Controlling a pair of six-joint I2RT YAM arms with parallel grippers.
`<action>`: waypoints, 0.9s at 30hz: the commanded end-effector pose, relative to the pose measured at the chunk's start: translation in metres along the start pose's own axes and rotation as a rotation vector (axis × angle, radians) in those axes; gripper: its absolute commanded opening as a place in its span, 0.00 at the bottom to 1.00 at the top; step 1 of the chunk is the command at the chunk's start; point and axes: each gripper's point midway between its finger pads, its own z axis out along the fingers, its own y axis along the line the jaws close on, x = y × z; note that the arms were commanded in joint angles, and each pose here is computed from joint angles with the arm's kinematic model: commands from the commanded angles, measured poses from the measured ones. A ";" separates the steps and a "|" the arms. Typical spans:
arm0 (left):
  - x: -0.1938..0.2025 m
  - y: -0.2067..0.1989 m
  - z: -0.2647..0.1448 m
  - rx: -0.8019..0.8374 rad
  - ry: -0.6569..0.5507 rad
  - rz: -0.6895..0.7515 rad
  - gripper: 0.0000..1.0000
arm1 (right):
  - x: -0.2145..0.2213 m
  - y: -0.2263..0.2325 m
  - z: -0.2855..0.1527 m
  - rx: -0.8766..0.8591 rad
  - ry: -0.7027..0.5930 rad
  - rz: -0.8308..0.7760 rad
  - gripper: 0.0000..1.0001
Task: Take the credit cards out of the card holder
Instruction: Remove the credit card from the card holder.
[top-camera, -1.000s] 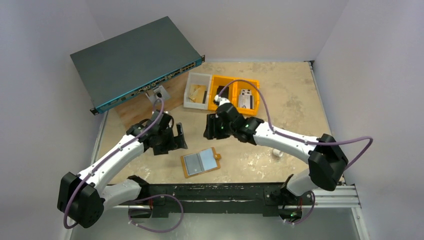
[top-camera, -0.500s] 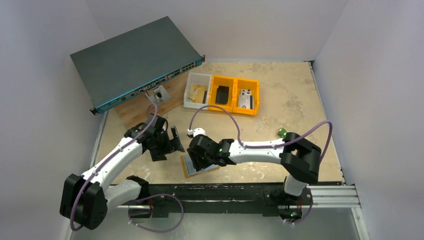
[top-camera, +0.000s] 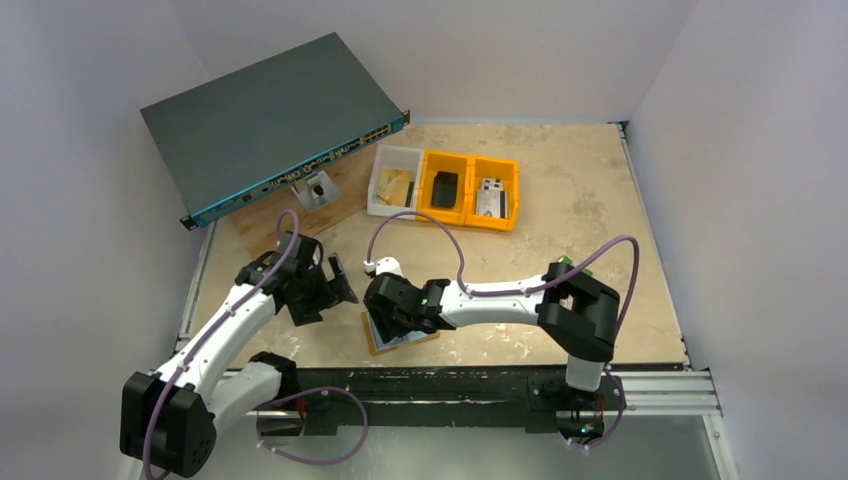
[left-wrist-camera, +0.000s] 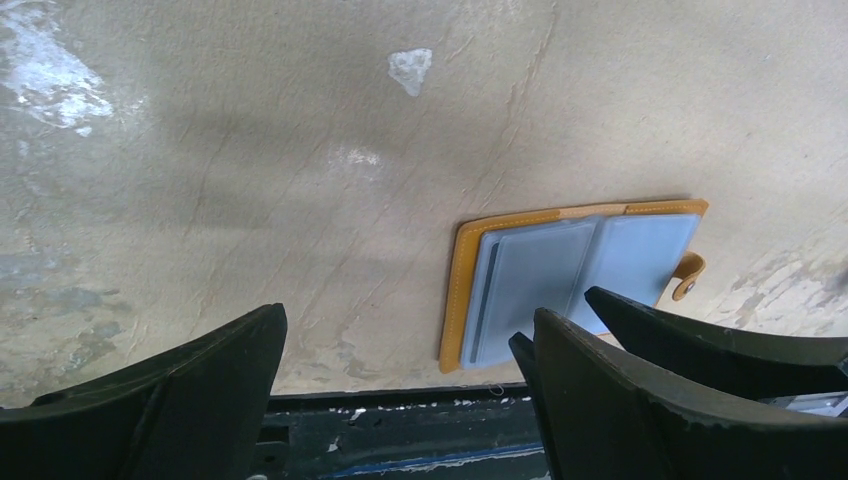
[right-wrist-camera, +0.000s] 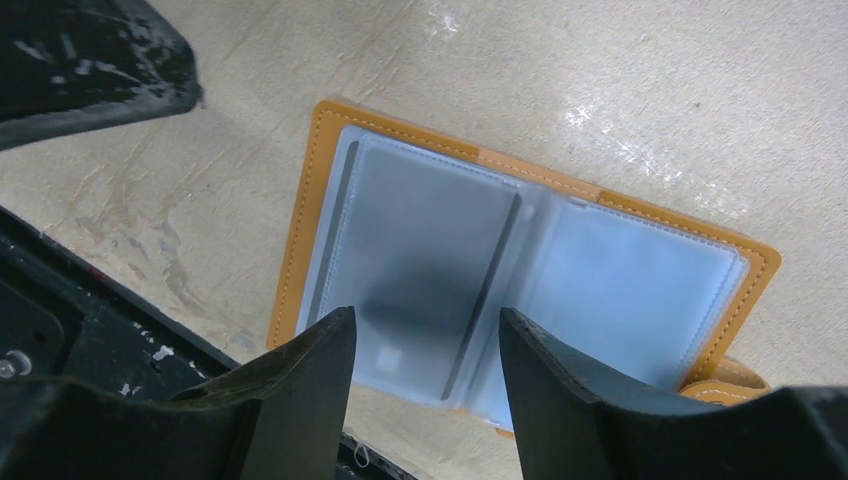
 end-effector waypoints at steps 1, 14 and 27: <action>-0.004 0.011 -0.003 -0.044 -0.038 -0.014 0.94 | -0.015 0.009 -0.001 0.008 -0.041 0.025 0.54; 0.005 0.009 0.009 -0.020 -0.004 -0.080 0.93 | 0.000 0.007 0.013 0.050 0.006 0.036 0.58; 0.009 -0.005 0.013 0.052 0.039 -0.044 0.84 | 0.027 -0.018 0.026 0.080 0.088 0.106 0.39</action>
